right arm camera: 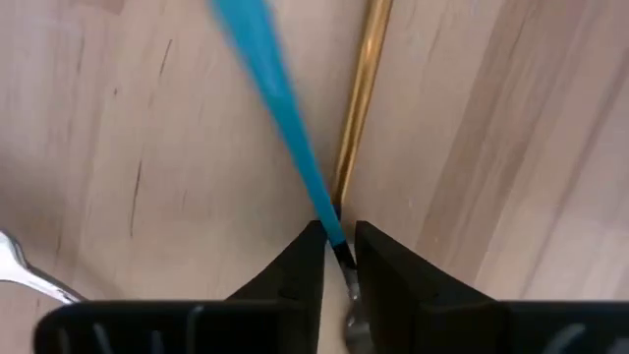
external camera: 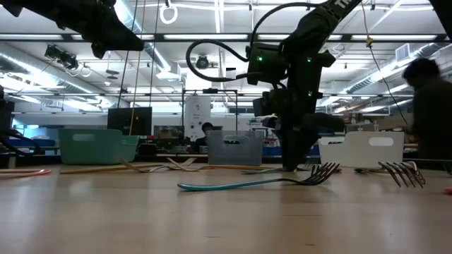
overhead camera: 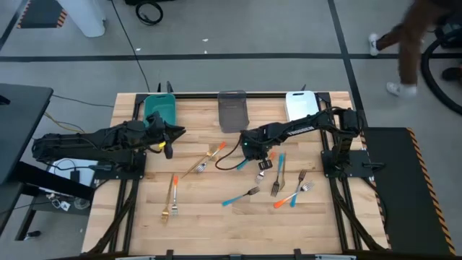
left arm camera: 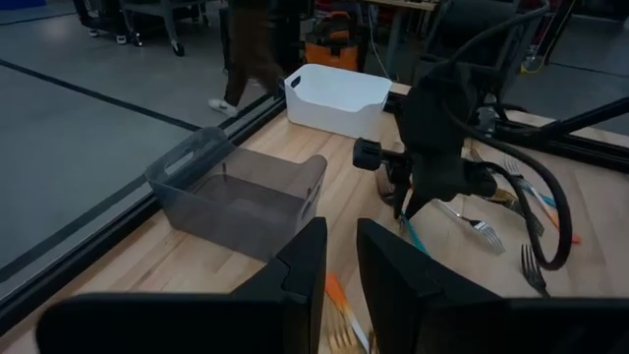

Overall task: Sort silverware by color (type)
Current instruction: Put the top left blue fork into the black bin

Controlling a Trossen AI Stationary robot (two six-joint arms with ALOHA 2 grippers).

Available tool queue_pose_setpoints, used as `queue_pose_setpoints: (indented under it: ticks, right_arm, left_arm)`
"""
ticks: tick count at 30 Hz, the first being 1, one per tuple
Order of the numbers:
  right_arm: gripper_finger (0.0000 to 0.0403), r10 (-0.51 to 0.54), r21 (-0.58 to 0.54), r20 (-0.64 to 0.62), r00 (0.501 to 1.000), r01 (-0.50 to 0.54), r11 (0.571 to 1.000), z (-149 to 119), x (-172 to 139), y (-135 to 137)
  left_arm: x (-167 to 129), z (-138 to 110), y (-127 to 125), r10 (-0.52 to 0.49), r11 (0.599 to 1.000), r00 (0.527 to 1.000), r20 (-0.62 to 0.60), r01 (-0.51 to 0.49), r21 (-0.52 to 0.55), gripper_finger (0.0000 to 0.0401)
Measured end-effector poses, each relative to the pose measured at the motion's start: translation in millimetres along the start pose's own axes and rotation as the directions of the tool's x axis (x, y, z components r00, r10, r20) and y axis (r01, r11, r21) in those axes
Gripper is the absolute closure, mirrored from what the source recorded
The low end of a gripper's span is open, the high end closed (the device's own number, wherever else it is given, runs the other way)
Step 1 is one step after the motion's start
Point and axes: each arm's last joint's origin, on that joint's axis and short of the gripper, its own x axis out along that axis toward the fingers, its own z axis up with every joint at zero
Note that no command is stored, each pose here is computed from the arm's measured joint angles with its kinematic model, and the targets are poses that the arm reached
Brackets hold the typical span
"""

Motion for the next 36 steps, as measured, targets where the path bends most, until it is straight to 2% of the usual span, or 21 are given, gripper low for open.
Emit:
queue_pose_setpoints:
  ticks: [9,25,36]
  right_arm:
    - [0.0384,0.000,0.005,-0.035,0.999,0.000,1.000,-4,-3,1]
    - [0.0388,0.009,0.010,-0.048,0.999,-0.009,1.000,3,-7,15]
    - [0.0389,-0.075,0.003,-0.071,0.995,0.075,0.997,24,-35,13]
  left_arm:
    - [0,-1,0,0.002,1.000,1.000,-0.008,-0.002,0.003,0.0333]
    - [0,-1,0,0.001,1.000,1.000,-0.010,-0.001,0.003,0.0333]
    - [0,-2,0,0.003,1.000,1.000,-0.019,-0.003,0.007,0.0333]
